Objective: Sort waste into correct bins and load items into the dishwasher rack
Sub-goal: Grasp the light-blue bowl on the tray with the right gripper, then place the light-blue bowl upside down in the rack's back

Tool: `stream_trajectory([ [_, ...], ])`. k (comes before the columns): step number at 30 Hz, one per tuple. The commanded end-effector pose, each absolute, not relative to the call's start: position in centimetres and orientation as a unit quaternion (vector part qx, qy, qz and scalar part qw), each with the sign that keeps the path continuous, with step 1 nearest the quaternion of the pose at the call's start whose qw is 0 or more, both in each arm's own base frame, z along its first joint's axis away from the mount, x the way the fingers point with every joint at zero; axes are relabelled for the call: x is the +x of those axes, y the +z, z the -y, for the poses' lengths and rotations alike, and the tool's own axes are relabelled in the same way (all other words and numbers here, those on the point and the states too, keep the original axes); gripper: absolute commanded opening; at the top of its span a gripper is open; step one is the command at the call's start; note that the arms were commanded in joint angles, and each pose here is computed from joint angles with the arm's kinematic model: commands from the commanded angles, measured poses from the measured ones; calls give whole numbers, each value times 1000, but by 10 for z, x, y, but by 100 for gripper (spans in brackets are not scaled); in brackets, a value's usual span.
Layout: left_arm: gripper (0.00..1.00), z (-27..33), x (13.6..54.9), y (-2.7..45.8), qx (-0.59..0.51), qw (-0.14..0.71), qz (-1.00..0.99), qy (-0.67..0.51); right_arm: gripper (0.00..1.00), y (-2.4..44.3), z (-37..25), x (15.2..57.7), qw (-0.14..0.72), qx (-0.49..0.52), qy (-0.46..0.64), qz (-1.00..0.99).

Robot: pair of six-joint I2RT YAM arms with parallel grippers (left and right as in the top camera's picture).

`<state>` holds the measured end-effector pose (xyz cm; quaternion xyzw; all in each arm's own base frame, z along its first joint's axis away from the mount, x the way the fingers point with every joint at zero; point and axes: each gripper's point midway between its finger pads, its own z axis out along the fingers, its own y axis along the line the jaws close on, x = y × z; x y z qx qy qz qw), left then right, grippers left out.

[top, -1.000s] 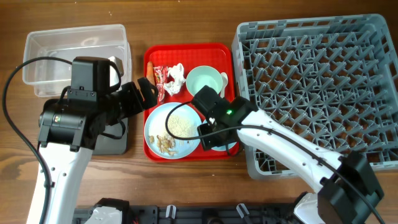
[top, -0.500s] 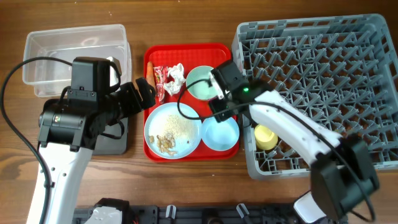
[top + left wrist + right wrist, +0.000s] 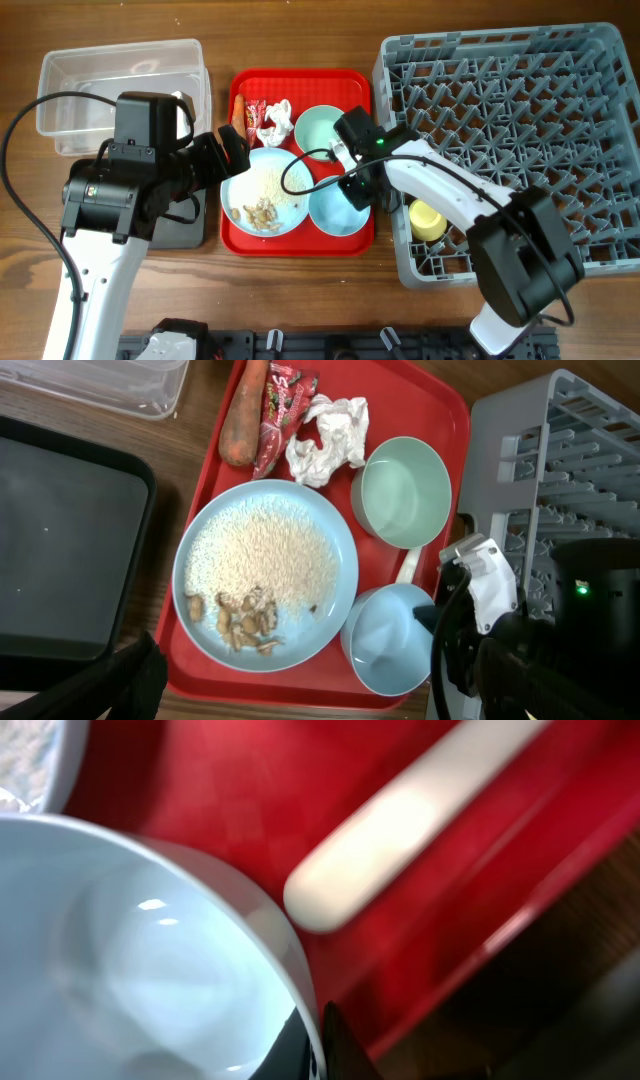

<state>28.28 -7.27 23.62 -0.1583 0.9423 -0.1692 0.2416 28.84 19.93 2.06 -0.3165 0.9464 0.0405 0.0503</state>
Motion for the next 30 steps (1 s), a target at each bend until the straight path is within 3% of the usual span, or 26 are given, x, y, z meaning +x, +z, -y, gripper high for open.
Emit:
stream_trajectory([
  [1,100,70,284,238,-164,246,-941,-164,5,59,-196,300,107,-295,29,-949],
  [4,100,70,284,238,-164,246,-941,-164,4,106,-198,304,171,-288,46,-941],
  [7,100,70,284,238,-164,246,-941,-164,4,153,-172,318,256,-206,-1,-944],
  [11,100,70,284,238,-164,246,-941,-164,4,222,-88,337,395,7,-163,-904],
  [15,100,70,284,238,-164,246,-941,-164,4,260,-7,339,465,189,-309,-808],
  [18,100,70,284,238,-164,246,-941,-164,4,249,36,348,441,236,-374,-781],
  [23,100,70,284,238,-164,246,-941,-164,4,205,83,371,360,226,-451,-785],
  [30,100,70,284,238,-164,246,-941,-164,4,172,84,391,317,168,-499,-789],
])
